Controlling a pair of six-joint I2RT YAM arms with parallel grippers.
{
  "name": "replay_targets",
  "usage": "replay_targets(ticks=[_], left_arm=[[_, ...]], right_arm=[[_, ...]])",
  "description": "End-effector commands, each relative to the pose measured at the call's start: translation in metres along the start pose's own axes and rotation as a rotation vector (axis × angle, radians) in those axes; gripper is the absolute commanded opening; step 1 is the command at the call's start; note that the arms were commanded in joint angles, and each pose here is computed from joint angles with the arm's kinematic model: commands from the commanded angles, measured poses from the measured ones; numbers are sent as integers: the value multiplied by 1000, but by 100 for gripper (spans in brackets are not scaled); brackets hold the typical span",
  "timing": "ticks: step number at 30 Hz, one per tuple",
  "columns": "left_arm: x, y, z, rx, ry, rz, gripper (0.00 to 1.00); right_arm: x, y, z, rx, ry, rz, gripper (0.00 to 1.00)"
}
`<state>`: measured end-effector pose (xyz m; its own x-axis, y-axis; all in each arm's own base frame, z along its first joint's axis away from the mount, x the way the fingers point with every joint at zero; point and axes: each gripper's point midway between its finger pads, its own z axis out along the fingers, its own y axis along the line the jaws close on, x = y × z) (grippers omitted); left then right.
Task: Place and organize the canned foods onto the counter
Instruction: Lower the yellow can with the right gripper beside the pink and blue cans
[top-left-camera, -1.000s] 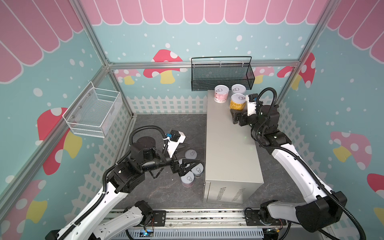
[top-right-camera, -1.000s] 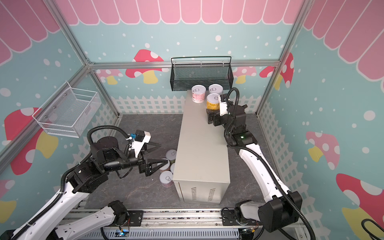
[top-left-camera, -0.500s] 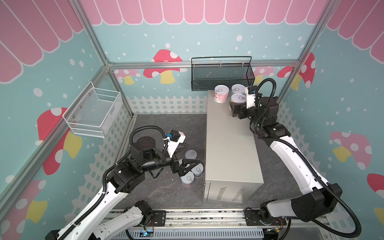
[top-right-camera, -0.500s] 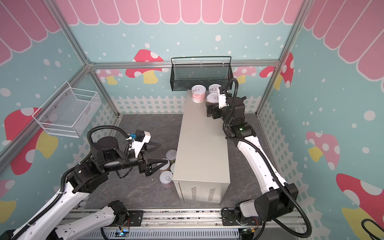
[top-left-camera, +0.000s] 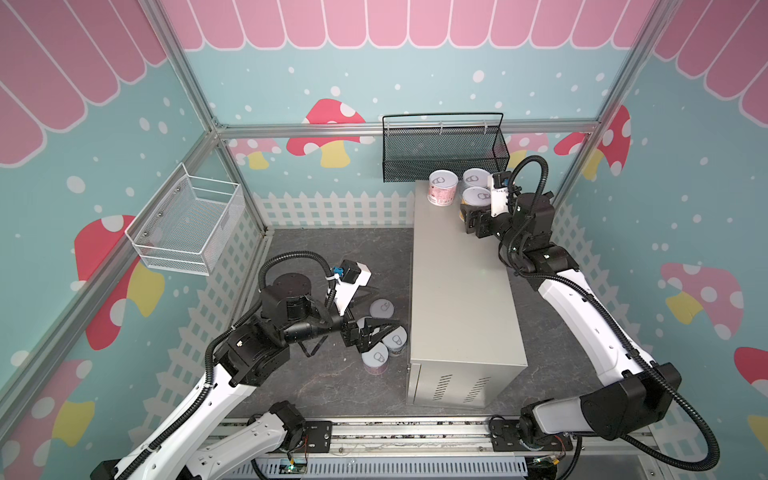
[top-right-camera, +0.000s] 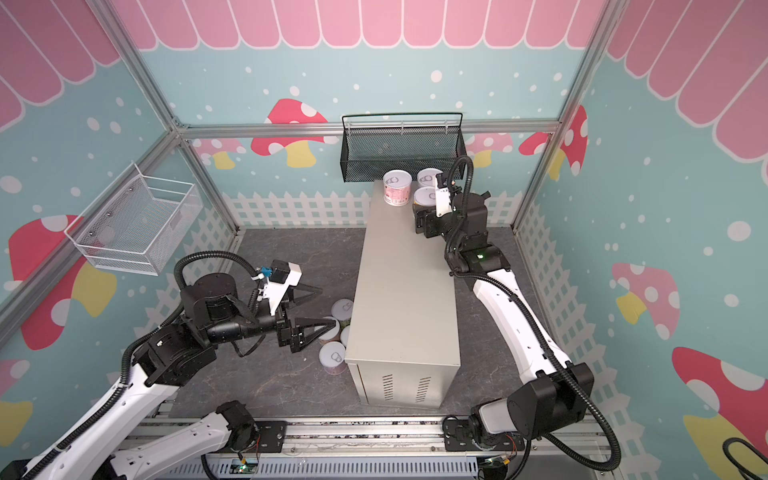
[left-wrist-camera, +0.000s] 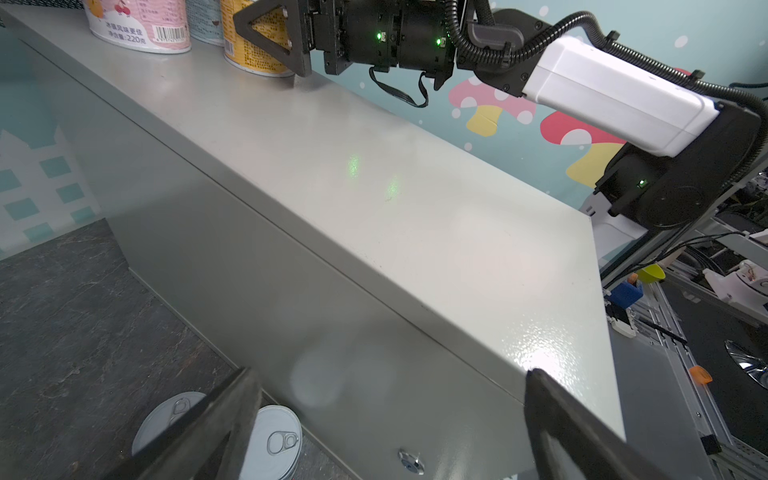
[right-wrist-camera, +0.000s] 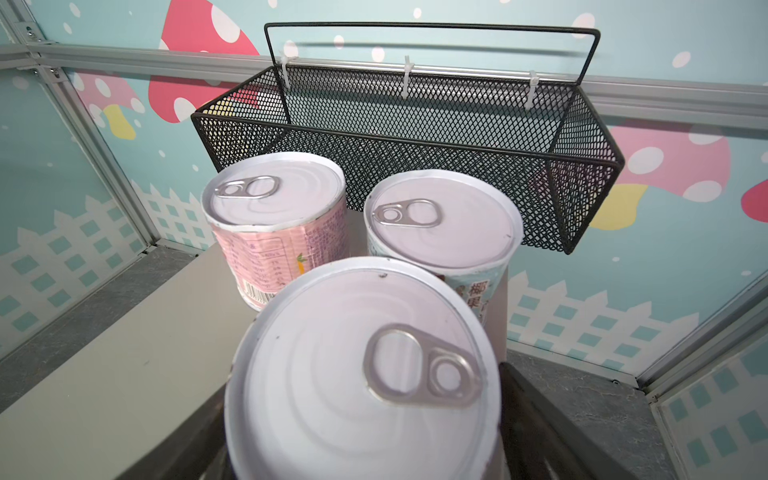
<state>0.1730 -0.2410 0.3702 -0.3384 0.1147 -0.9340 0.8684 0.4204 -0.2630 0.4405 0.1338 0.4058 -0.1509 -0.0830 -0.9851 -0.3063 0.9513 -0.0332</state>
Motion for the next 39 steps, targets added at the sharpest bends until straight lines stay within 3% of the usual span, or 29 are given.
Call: replay_targets(ticks=[1,39], left_arm=[[0,0,-1,-5,-9,33,99],[2,-1,-1,3,-5,33,99]], right_arm=[[-9,-3,-12,16,-31,-20,87],[-6,-9,-20,48,-28,-46,81]])
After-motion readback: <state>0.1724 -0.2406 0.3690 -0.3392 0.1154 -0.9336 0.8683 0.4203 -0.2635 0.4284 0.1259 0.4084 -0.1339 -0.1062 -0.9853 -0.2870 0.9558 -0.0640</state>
